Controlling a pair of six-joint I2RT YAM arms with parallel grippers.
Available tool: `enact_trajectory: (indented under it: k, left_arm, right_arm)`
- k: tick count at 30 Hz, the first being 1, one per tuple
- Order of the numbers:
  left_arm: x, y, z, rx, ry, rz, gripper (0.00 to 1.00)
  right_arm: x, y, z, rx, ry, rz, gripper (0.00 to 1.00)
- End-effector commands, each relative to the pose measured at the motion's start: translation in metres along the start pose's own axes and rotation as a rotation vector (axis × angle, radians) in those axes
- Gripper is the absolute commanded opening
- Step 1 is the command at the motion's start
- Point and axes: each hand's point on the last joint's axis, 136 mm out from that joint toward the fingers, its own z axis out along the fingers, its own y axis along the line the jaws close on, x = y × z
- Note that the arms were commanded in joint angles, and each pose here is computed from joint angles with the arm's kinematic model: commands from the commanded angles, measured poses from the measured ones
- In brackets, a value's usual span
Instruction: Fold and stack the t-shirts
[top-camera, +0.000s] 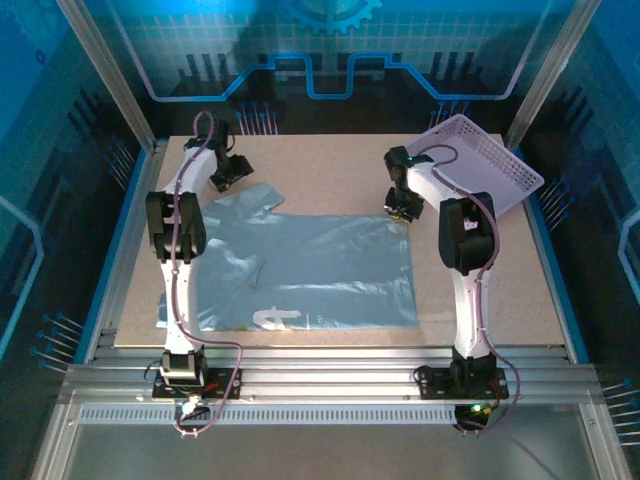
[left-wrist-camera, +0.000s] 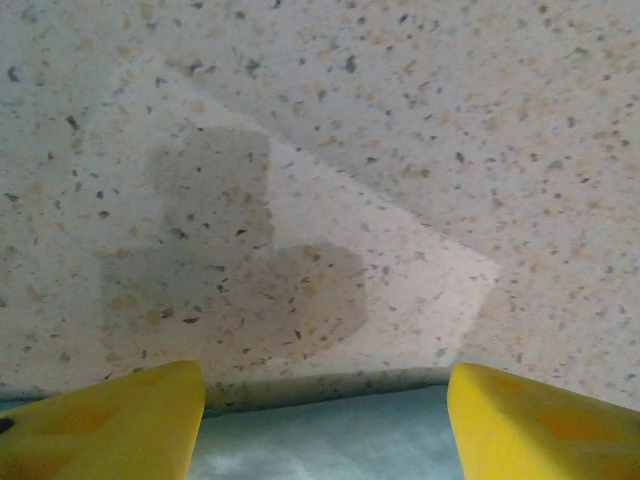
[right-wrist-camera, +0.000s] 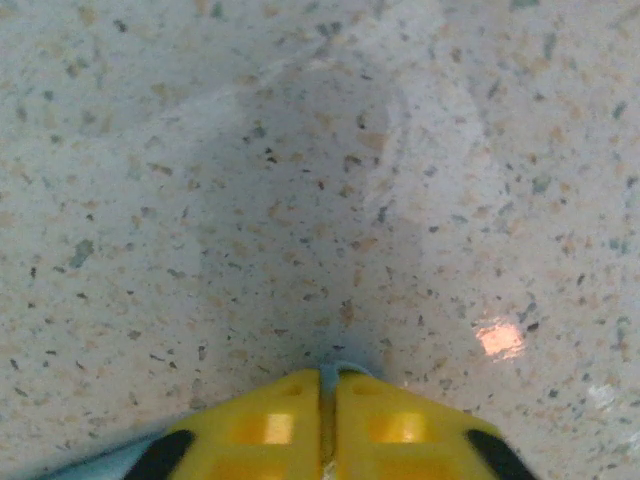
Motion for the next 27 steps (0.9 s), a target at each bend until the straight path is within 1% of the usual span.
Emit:
enact_trajectory:
  k: [1, 9, 14, 17, 23, 25, 27]
  left_arm:
    - [0.002, 0.01, 0.004, -0.054, 0.021, 0.01, 0.66]
    - [0.018, -0.013, 0.007, -0.053, 0.021, 0.127, 0.67]
    - [0.021, -0.028, 0.003, -0.061, -0.003, 0.196, 0.68]
    - [0.025, -0.027, 0.004, -0.118, -0.018, 0.256, 0.68]
    - [0.046, -0.032, 0.018, -0.141, 0.03, 0.295, 0.69]
    - [0.057, -0.029, 0.024, -0.151, 0.071, 0.287, 0.67]
    - [0.07, -0.02, 0.03, -0.187, 0.143, 0.261, 0.63]
  right_arm:
    - [0.001, -0.005, 0.001, 0.009, 0.03, 0.011, 0.05]
    - [0.003, -0.004, -0.001, -0.003, 0.038, 0.004, 0.0]
    - [0.004, -0.004, -0.001, -0.01, 0.042, 0.004, 0.0]
    - [0.005, -0.004, 0.001, -0.014, 0.053, 0.009, 0.0]
    - [0.004, -0.004, 0.002, -0.022, 0.057, 0.011, 0.0]
    - [0.004, -0.004, 0.001, -0.024, 0.058, 0.013, 0.0]
    - [0.004, -0.005, 0.002, -0.023, 0.059, 0.016, 0.0]
